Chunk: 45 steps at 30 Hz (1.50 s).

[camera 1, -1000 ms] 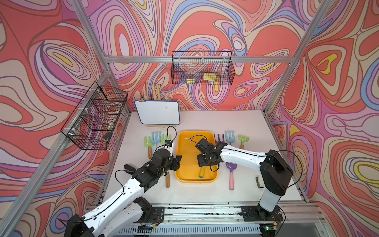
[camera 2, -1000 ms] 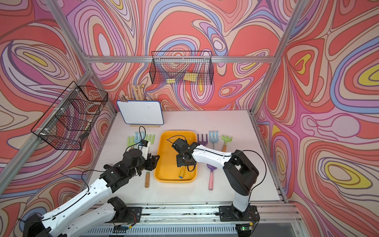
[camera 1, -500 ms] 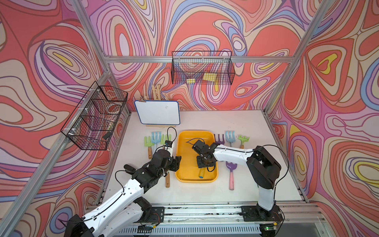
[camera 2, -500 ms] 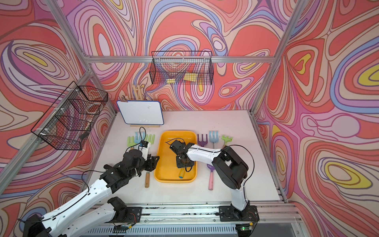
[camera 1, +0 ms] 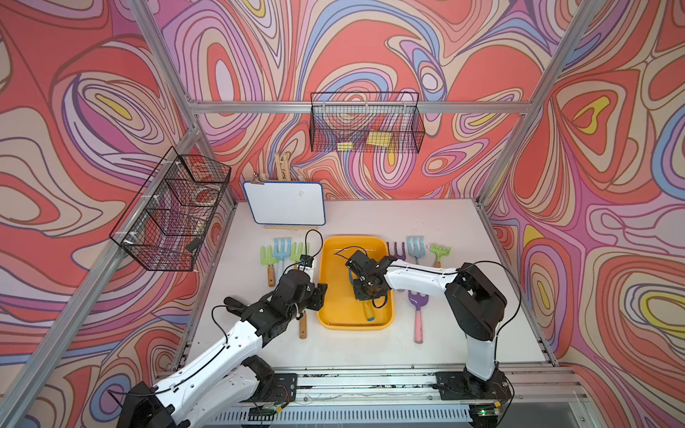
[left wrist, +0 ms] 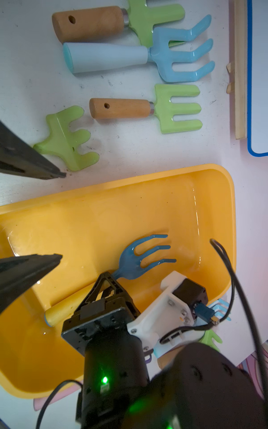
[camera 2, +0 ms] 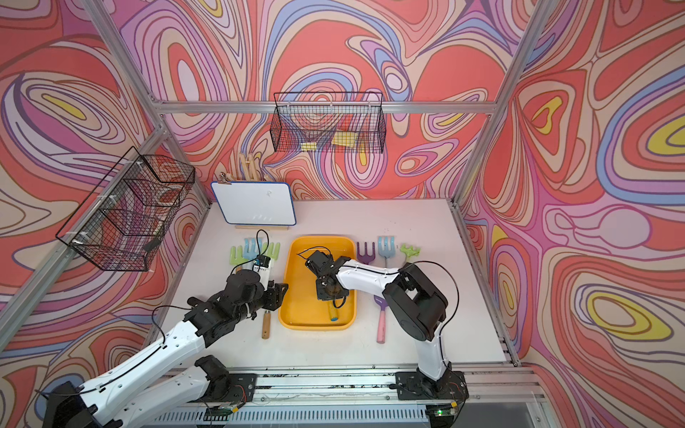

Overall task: Take the hand rake out of the storage box
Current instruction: Pick up the rake from the storage box, then place the rake at the center of the board.

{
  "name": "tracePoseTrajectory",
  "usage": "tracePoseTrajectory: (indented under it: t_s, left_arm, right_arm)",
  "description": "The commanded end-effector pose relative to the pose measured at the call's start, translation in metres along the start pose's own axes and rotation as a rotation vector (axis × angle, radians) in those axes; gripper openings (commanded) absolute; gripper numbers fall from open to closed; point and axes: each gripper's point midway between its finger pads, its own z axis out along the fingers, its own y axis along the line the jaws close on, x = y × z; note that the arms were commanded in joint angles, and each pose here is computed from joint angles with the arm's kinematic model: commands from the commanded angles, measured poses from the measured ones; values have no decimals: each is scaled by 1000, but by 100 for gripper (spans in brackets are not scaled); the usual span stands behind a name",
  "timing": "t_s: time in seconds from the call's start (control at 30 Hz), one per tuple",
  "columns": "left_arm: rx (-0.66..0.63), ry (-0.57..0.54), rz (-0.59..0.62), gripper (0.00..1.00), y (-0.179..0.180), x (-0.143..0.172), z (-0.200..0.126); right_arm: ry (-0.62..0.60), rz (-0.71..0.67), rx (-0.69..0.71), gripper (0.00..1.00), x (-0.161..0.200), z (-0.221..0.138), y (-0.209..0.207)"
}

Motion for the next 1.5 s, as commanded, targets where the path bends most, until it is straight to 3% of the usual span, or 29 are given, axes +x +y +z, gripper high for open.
tracePoseTrajectory:
  t_s: [0.0, 0.33, 0.73, 1.03, 1.47]
  left_arm:
    - [-12, -6, 14, 56, 4, 2, -2]
    - [-24, -24, 10, 55, 7, 0, -8]
    - [-8, -28, 10, 55, 5, -1, -9]
    - [32, -26, 7, 55, -2, 0, -9]
    - [149, -38, -25, 55, -22, -2, -11]
  right_arm:
    - [-104, -23, -15, 24, -26, -39, 3]
    - [-254, -28, 13, 23, -59, -108, -19]
    - [-336, 84, 180, 23, -75, -163, -115]
    - [-291, 279, 326, 23, -21, -177, -195]
    - [-130, 455, 372, 24, 54, -137, -233]
